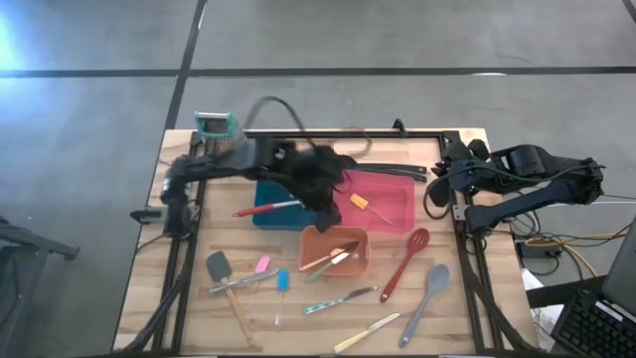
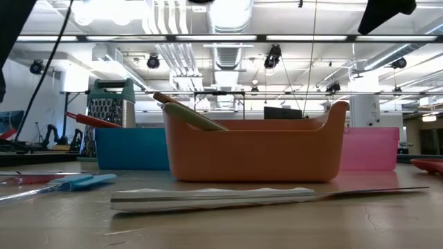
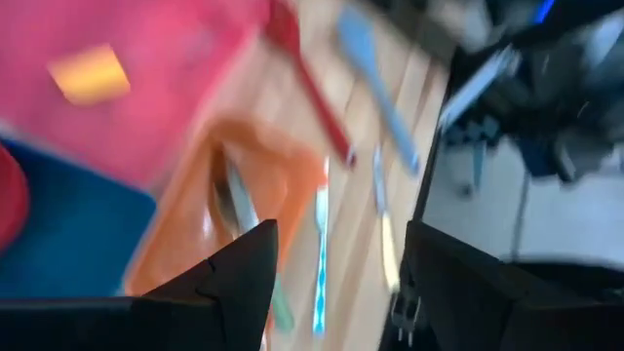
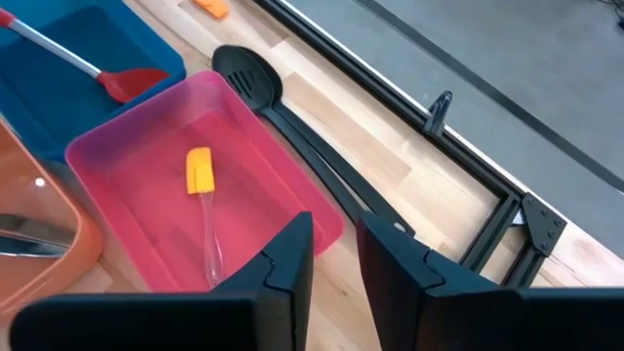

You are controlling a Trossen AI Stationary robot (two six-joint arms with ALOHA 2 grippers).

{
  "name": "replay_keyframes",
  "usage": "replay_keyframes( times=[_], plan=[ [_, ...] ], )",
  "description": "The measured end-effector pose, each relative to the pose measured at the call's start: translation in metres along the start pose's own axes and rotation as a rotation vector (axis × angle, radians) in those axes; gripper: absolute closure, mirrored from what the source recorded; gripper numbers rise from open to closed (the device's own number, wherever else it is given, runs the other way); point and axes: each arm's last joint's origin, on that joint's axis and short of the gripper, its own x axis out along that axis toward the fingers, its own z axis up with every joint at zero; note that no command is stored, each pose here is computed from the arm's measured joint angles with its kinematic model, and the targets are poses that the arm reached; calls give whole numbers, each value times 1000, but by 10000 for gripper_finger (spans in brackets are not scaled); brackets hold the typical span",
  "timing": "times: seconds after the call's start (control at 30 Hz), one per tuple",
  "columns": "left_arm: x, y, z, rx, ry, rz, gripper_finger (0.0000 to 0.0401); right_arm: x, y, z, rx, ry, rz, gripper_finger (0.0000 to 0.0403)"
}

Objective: Pick & Place Kitchen Items
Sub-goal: Put the orange spatula into the red bin

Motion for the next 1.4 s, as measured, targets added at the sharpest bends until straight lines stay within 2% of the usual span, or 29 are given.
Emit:
replay_keyframes(
  times=[0.13,0.27,0.43,0.57,0.7,0.83,0.93,1.1,1.4],
  plan=[
    [-55,-15,-1,81,-232,47,170,4,1,-3,-5,14,-5,318],
    [-105,-28,-16,173,-458,111,170,6,2,-4,-7,25,-6,314],
    [-138,-45,-46,276,-631,266,169,3,2,-2,12,36,34,319],
    [-136,-61,-73,386,-670,393,170,-1,3,-3,20,97,124,330],
    [-116,-74,-100,453,-677,519,170,-3,4,-4,21,146,188,339],
    [-101,-82,-125,425,-729,594,170,-5,4,-3,35,138,235,347],
    [-100,-81,-143,386,-769,594,170,-8,6,-1,42,97,285,354],
    [-108,-64,-163,321,-807,564,170,-17,9,4,60,1,395,365],
    [-115,-13,-190,181,-862,548,170,-33,23,6,52,-91,583,391]
  ],
)
